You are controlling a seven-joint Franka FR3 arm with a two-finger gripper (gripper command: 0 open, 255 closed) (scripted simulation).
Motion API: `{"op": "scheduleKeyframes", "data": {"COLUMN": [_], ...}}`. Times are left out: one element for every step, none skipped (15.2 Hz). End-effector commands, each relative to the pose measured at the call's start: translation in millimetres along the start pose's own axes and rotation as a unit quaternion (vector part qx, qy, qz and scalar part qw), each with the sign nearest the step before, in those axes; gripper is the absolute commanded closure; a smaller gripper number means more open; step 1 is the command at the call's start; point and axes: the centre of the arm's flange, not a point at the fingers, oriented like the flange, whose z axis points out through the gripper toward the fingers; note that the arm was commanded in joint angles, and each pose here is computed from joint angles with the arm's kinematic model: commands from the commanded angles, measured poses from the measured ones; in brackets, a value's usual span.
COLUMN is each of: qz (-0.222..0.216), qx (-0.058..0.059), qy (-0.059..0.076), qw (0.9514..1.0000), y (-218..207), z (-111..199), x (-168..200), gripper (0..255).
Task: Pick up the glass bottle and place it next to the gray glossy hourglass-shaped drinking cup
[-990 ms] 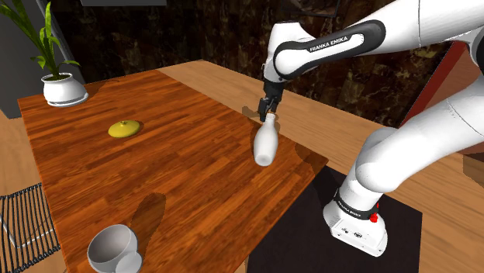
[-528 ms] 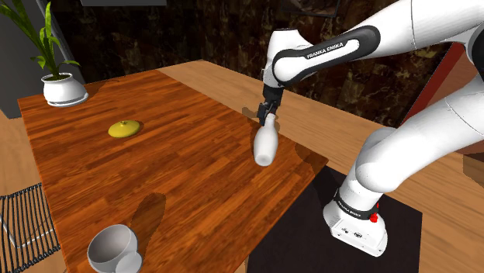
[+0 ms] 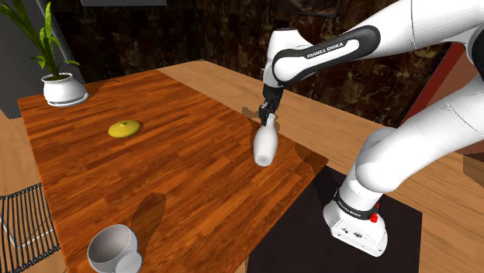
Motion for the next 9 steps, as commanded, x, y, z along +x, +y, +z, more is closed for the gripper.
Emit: {"op": "scheduleKeyframes", "data": {"qz": [0.0, 0.0, 0.0, 0.0, 0.0, 0.0, 0.0, 0.0, 0.0], "qx": [0.0, 0.0, 0.0, 0.0, 0.0, 0.0, 0.0, 0.0, 0.0], "qy": [-0.001, -0.001, -0.001, -0.001, -0.001, -0.001, -0.001, -0.001, -0.001], "qw": [1.0, 1.0, 1.0, 1.0, 1.0, 1.0, 1.0, 1.0, 1.0], "y": [0.0, -0.1, -0.2, -0.2, 0.1, 0.0, 0.0, 0.0, 0.0], "z": [0.5, 0.4, 0.4, 0.3, 0.5, -4.7, -10.0, -15.3, -20.5], "x": [-0.1, -0.1, -0.1, -0.1, -0.2, 0.1, 0.4, 0.7, 1.0], "gripper": [255, 255, 255, 255, 255, 255, 255, 255, 255]}}
